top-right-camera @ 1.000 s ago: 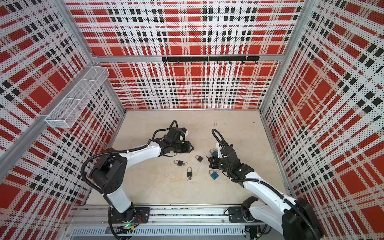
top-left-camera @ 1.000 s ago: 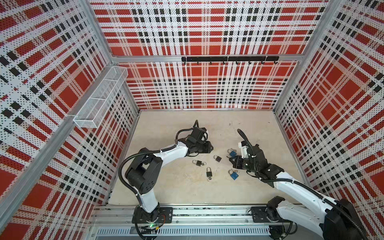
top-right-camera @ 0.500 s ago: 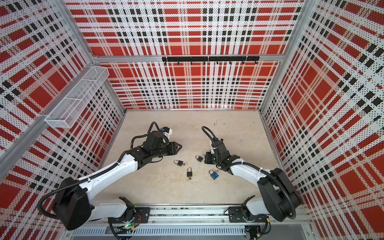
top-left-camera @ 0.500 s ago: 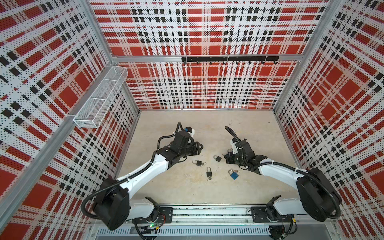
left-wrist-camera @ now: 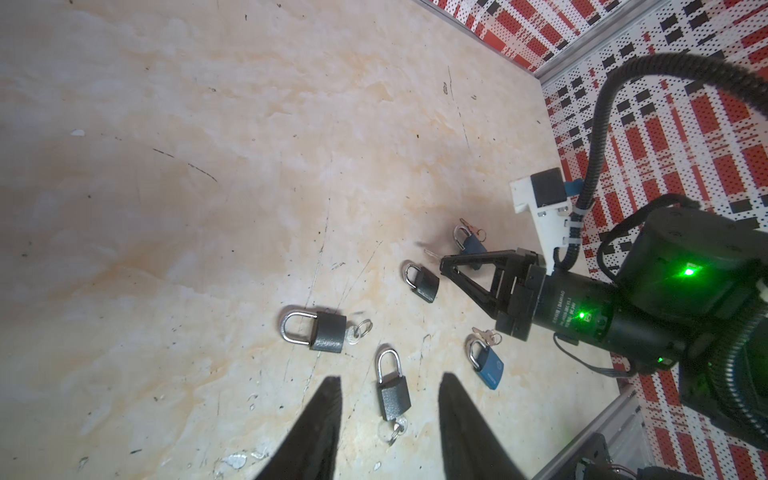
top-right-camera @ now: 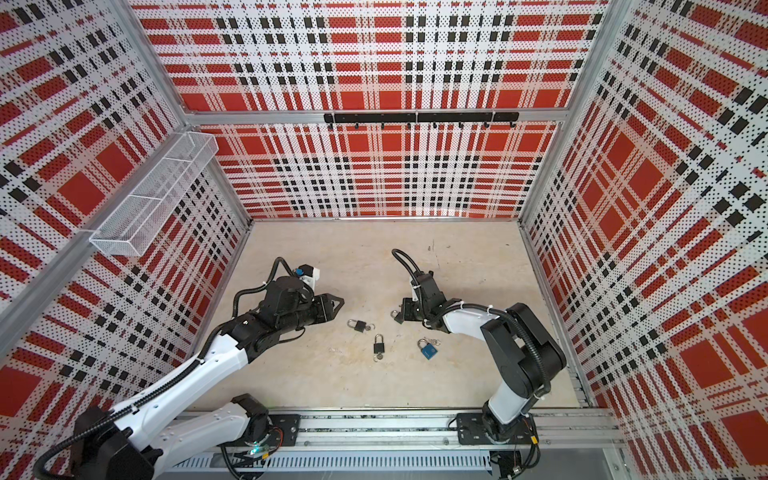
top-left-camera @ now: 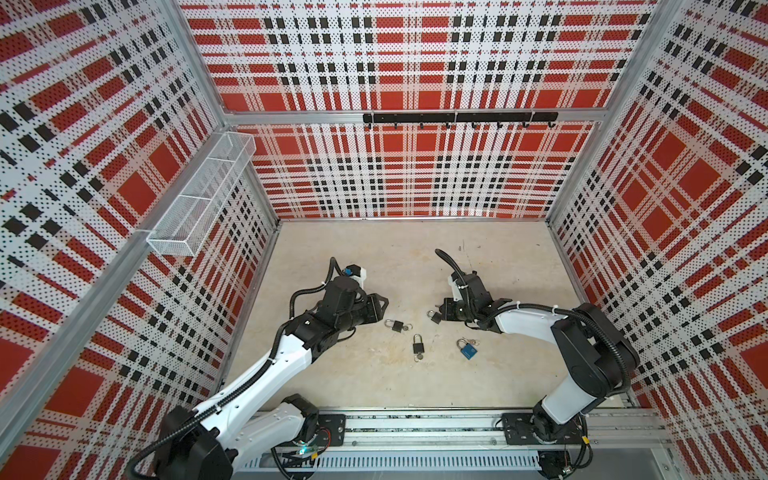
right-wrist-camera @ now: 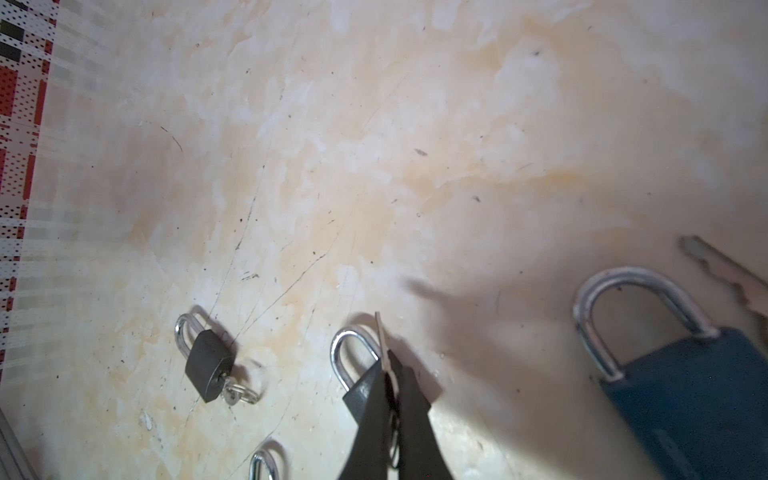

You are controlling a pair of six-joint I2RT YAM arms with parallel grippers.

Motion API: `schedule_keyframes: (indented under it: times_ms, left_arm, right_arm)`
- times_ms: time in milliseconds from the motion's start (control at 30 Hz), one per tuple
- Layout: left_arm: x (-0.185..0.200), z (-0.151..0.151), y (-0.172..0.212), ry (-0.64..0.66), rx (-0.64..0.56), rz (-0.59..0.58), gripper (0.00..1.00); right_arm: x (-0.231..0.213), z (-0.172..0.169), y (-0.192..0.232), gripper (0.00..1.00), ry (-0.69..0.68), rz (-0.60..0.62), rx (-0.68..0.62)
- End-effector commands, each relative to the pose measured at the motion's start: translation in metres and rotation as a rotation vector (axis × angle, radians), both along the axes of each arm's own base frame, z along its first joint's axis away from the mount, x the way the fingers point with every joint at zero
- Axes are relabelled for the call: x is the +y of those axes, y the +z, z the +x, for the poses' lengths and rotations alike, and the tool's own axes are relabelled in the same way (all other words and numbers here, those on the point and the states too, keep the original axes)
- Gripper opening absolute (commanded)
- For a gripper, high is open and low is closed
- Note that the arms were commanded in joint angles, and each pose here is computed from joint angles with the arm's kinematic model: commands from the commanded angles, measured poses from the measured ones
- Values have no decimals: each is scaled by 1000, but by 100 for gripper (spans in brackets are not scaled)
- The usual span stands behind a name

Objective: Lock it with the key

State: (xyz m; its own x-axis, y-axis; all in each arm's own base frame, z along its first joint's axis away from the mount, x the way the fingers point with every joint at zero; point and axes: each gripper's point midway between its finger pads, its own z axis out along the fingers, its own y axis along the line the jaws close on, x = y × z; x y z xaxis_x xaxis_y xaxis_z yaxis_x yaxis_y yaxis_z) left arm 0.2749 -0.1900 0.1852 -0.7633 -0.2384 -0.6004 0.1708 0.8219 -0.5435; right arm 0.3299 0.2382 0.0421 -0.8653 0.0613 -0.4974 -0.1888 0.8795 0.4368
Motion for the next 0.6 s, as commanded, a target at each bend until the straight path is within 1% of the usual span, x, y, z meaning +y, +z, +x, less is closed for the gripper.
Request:
schedule_keyframes:
  times_ms: [0,167,400,567]
  left_arm:
    - [9,0,-2,30,5,6,42]
    - [8,1,-3,30,12,2,42]
    - [9,2,-4,34,13,2,42]
    - [9,2,-4,33,13,-2,42]
  right_arm:
    - [8,10,3,7,9,12,-32]
    - [8,12,-4,13,5,2,-18]
    - [3,11,-6,25,-2,-25,-12]
    - [1,10,2,28,-3,-30,-23]
